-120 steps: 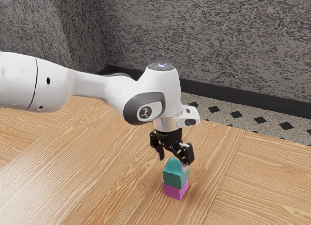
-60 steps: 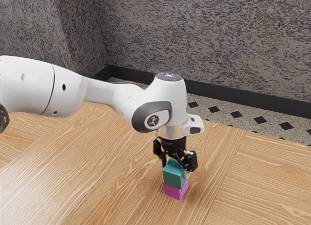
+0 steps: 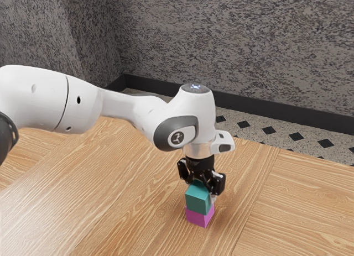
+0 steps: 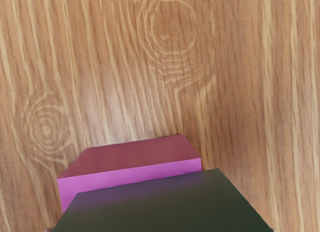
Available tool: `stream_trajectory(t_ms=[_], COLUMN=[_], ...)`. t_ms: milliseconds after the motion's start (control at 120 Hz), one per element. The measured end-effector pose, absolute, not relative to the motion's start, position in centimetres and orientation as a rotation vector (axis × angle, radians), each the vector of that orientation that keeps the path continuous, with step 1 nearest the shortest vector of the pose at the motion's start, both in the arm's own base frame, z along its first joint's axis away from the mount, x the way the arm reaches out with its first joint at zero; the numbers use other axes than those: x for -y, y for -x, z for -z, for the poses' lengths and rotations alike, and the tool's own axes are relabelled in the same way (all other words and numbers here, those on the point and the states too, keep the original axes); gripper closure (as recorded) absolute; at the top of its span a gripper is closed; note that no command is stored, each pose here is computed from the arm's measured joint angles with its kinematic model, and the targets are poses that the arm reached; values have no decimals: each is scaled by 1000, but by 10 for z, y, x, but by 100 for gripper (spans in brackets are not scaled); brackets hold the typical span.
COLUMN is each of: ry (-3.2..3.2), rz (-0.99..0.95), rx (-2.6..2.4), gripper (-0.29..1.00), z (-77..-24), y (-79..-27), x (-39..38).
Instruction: Pick up the blue block with one arm, and put the blue block on the table with one arm
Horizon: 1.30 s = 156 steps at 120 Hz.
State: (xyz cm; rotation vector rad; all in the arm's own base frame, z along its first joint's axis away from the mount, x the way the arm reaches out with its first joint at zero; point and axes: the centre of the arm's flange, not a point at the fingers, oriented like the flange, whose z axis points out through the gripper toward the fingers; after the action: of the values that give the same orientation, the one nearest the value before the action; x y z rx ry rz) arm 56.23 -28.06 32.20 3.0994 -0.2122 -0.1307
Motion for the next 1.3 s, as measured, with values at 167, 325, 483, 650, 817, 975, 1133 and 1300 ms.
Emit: stream_trajectory(t_ms=[167,325,483,650,817,975,1133,1300], ry=[-3100,-3098,-3110,-3114,-3119,-3118,-3114,-3114], rz=[102,26,13,137,214,240,245,189], rx=[200,130,6,-84,-111,-112,-113,-112], gripper=[31,32,31,30,30,30,19,9], z=[-333,-363,-373,-329,-299,-288,-286,-310], y=[-564,-587,-618,-632,-633,-633,-632,-633], x=[279,259,210,174,164,164,164,163])
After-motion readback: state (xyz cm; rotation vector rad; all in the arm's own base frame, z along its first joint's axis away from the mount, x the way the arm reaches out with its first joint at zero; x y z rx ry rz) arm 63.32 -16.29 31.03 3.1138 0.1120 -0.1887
